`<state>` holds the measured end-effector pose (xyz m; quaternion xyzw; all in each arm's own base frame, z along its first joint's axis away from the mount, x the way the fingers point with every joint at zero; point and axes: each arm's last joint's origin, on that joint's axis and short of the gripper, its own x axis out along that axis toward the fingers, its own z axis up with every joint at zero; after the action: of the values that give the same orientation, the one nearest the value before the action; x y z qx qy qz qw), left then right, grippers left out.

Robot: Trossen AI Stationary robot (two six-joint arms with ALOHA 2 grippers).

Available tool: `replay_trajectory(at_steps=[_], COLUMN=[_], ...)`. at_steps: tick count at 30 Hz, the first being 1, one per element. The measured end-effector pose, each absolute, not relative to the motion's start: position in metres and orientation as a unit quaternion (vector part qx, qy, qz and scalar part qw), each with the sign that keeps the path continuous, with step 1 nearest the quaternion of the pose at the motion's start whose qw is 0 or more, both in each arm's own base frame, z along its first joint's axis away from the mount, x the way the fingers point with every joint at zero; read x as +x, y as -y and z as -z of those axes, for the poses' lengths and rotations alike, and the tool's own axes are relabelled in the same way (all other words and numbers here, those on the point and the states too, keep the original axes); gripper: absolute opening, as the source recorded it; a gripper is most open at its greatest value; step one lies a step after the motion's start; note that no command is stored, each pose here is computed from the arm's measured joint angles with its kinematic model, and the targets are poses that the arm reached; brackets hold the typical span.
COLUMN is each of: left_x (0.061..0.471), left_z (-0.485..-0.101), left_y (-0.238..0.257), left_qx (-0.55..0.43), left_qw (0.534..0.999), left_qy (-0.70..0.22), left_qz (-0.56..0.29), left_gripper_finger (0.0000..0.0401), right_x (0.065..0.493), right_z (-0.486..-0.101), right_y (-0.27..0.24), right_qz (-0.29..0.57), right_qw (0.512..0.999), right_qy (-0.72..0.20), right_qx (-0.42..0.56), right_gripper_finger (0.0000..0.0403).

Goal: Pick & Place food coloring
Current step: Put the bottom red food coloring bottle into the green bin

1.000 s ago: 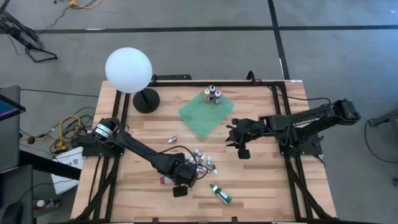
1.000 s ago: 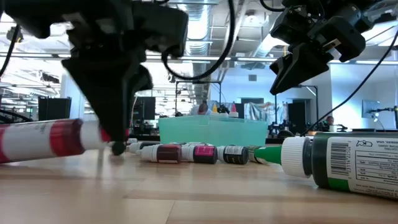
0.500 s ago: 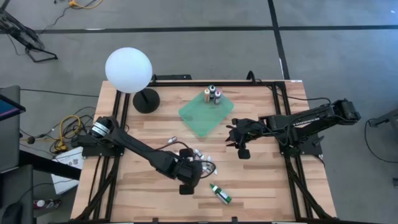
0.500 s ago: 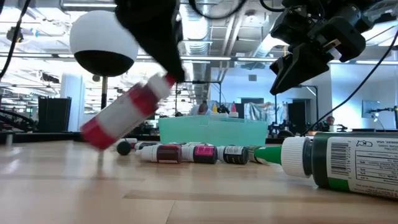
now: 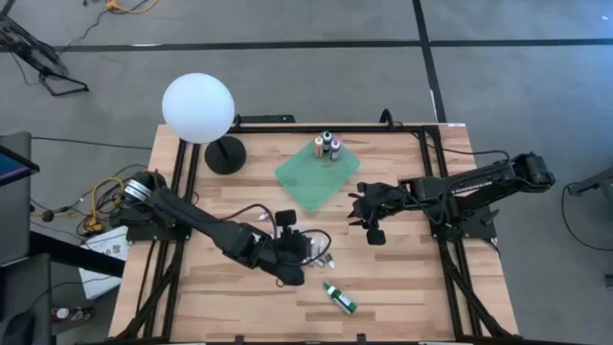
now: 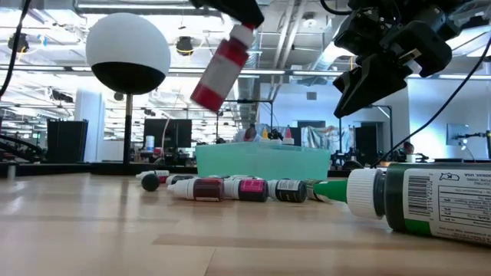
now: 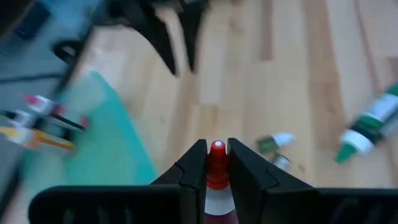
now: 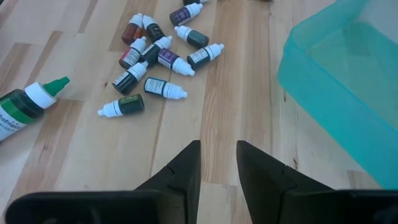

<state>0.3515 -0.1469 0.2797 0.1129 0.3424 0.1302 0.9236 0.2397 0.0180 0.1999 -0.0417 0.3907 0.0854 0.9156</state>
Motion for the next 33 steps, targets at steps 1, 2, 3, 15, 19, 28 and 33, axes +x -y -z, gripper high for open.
replay_trajectory(at_steps=[1,2,3,15,19,28,33], left_x=[0.352,0.352,0.353,0.365,0.369,0.364,0.349], left_z=[-0.283,-0.286,-0.289,-0.294,-0.289,-0.284,-0.279], left_y=[0.146,0.145,0.144,0.113,0.101,0.07,0.049], left_qx=[0.121,0.128,0.134,0.154,0.157,0.142,0.113], left_qw=[0.926,0.927,0.929,0.939,0.943,0.95,0.962], left_qy=[-0.332,-0.323,-0.313,-0.264,-0.249,-0.222,-0.174], left_qz=[-0.137,-0.142,-0.146,-0.161,-0.157,-0.17,-0.175], left_gripper_finger=[0.0043,0.0043,0.0043,0.0043,0.0043,0.0043,0.0043], right_x=[0.24,0.24,0.24,0.239,0.239,0.238,0.238], right_z=[-0.2,-0.2,-0.2,-0.2,-0.199,-0.198,-0.198], right_y=[-0.018,-0.018,-0.018,-0.018,-0.018,-0.018,-0.018], right_qz=[-0.085,-0.085,-0.086,-0.086,-0.086,-0.087,-0.089], right_qw=[0.916,0.916,0.916,0.915,0.913,0.911,0.91], right_qy=[-0.391,-0.391,-0.391,-0.393,-0.396,-0.401,-0.402], right_qx=[-0.042,-0.042,-0.042,-0.042,-0.042,-0.045,-0.049], right_gripper_finger=[0.0095,0.0095,0.0095,0.0095,0.0095,0.0095,0.0095])
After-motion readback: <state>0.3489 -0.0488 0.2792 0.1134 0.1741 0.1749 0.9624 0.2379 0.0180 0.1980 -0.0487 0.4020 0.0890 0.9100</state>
